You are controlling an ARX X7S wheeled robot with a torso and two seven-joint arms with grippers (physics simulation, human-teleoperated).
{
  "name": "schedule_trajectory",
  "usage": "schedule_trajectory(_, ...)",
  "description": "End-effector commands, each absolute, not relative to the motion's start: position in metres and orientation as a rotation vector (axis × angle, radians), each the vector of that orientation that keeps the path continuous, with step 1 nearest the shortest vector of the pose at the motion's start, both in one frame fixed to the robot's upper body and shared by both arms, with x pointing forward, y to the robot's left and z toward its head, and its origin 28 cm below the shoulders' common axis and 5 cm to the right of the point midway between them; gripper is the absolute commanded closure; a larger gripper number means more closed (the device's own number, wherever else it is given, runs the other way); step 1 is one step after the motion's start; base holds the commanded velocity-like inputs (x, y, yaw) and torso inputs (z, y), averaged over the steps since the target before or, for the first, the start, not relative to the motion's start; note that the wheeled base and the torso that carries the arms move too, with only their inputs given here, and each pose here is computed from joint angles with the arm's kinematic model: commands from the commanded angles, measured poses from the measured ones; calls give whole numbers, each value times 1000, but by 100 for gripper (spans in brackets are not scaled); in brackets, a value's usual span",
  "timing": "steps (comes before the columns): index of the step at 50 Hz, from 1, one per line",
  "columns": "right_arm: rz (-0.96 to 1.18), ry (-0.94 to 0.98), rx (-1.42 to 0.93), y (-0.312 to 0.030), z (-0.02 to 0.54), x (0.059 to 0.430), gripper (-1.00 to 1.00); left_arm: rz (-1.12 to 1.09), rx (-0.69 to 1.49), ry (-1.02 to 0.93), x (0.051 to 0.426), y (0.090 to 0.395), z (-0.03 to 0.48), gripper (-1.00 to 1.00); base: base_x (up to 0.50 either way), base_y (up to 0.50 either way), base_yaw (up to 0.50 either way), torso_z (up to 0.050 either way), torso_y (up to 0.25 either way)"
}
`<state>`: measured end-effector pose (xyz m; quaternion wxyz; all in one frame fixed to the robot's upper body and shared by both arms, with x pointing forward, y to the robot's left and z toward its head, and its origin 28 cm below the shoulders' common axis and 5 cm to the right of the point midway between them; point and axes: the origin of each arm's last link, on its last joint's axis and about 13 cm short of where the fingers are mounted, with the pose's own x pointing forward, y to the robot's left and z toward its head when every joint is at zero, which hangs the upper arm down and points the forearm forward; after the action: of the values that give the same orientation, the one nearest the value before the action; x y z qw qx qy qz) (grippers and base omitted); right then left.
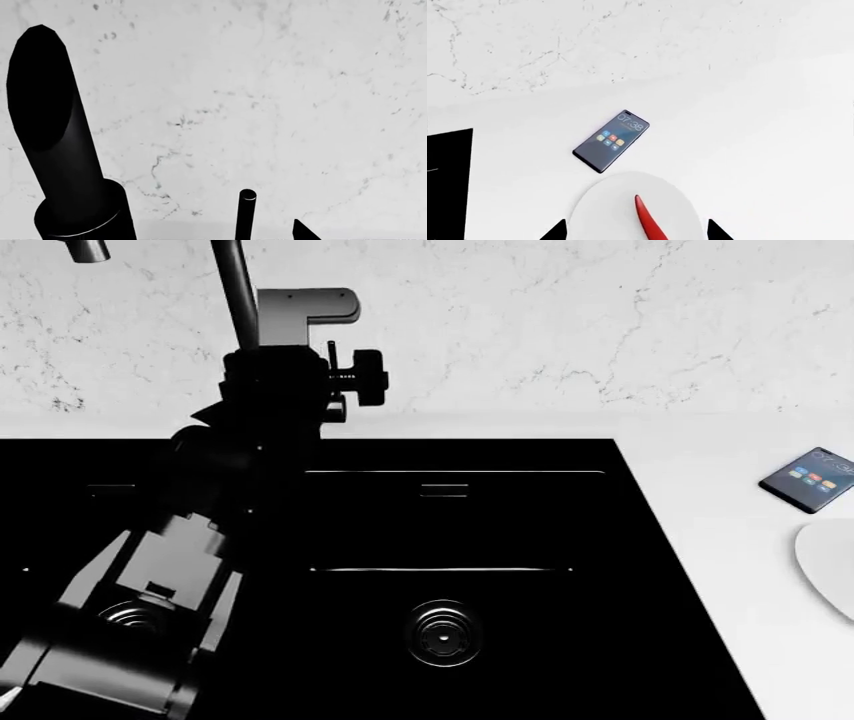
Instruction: Pick the chili pepper from the counter and place it in the sink. Then turn on the sink faucet.
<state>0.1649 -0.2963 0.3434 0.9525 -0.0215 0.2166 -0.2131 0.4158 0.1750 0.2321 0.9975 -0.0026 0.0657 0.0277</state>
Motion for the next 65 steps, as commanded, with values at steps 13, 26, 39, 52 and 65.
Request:
schedule_trajectory(13,-457,412,-25,-308,319,187,-100,8,-22,131,412,166,230,-100,0,0,0,0,0)
schedule_trajectory(26,-464,420,-26,-310,310,191,-100,9,-28,126,414,167,231,-100,0,0,0,0,0)
schedule_trajectory(39,-469,432,-18,-313,295,197,-100,7,-25,127,414,166,229,-100,0,0,0,0,0)
schedule_trajectory(52,-469,431,-7,-316,285,206,-100,5,-21,128,414,166,227,-100,0,0,0,0,0)
schedule_trajectory(65,-465,438,1,-316,273,211,-100,2,-21,127,415,165,227,-100,0,0,0,0,0)
